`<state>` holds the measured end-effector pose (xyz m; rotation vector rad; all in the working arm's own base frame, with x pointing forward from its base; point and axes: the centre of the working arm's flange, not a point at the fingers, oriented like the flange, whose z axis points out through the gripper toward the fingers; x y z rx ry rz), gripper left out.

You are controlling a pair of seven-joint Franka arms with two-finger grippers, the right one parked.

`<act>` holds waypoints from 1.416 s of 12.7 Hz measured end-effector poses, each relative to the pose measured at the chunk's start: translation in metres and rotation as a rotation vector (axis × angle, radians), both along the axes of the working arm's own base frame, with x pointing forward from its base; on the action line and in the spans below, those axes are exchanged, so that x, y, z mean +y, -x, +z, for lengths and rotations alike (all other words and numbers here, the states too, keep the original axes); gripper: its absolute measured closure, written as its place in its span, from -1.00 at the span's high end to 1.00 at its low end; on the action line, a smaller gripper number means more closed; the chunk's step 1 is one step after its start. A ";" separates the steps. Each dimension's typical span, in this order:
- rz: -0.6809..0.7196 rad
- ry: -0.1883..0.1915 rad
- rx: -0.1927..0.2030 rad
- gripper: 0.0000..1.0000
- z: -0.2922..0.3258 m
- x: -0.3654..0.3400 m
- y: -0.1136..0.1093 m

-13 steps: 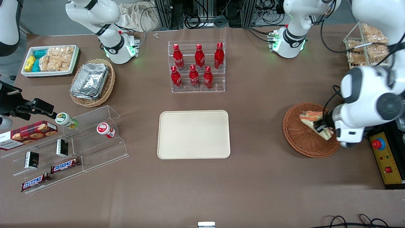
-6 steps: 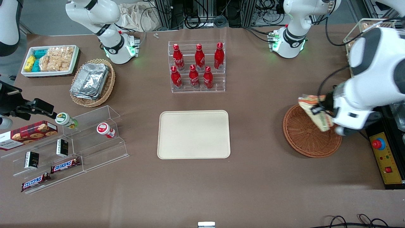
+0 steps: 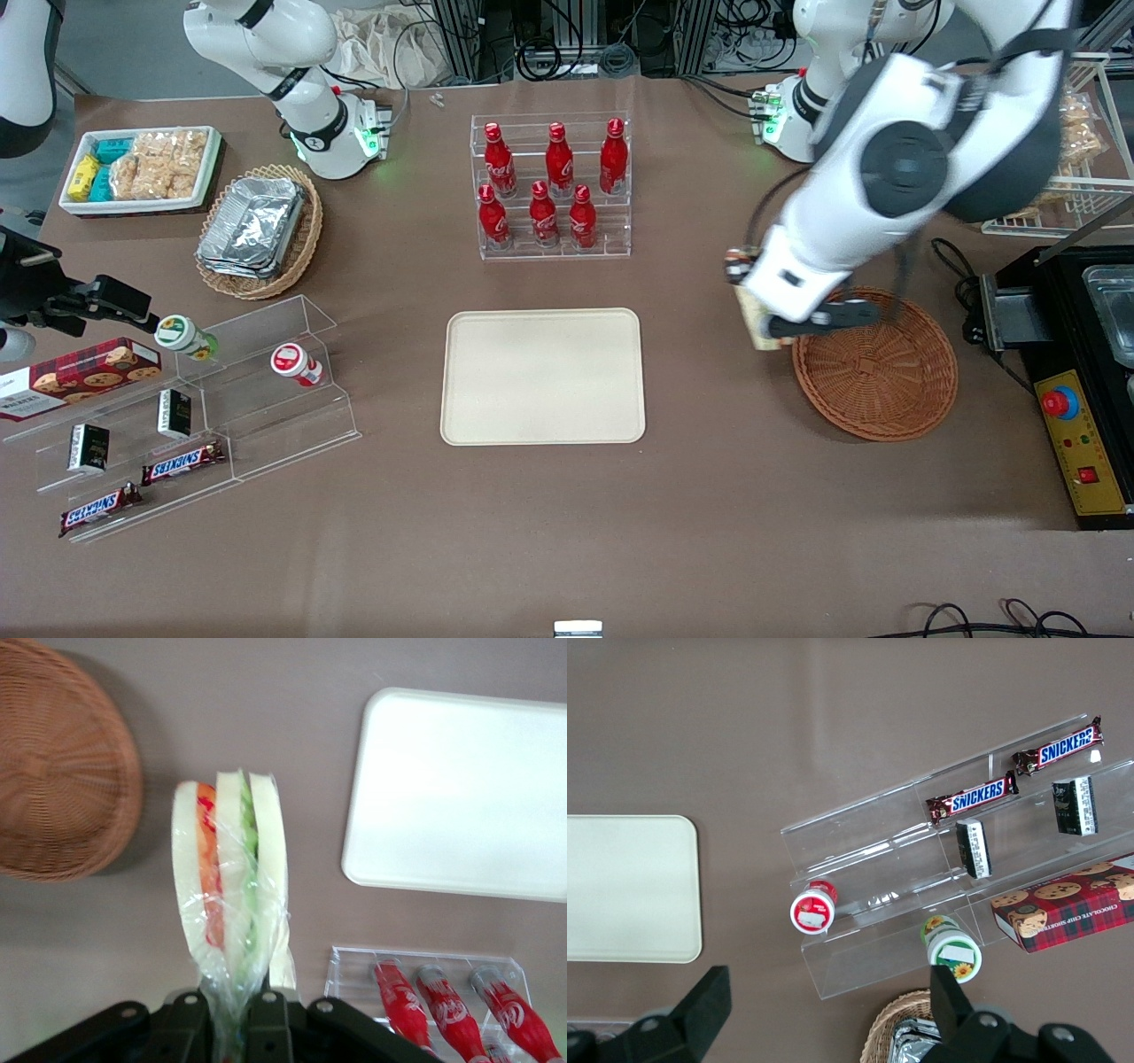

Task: Place sandwich from basket to tray
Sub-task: 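Carry the sandwich over the cream tray and lower it, then open the left gripper to release the sandwich onto the tray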

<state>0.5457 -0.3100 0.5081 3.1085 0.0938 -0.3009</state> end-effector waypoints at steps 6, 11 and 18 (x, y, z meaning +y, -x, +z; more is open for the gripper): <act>-0.138 0.088 -0.098 -0.70 -0.126 -0.116 -0.002; -0.162 0.099 -0.073 -0.65 -0.231 -0.134 -0.009; -0.126 0.063 -0.074 -0.03 -0.260 -0.127 -0.019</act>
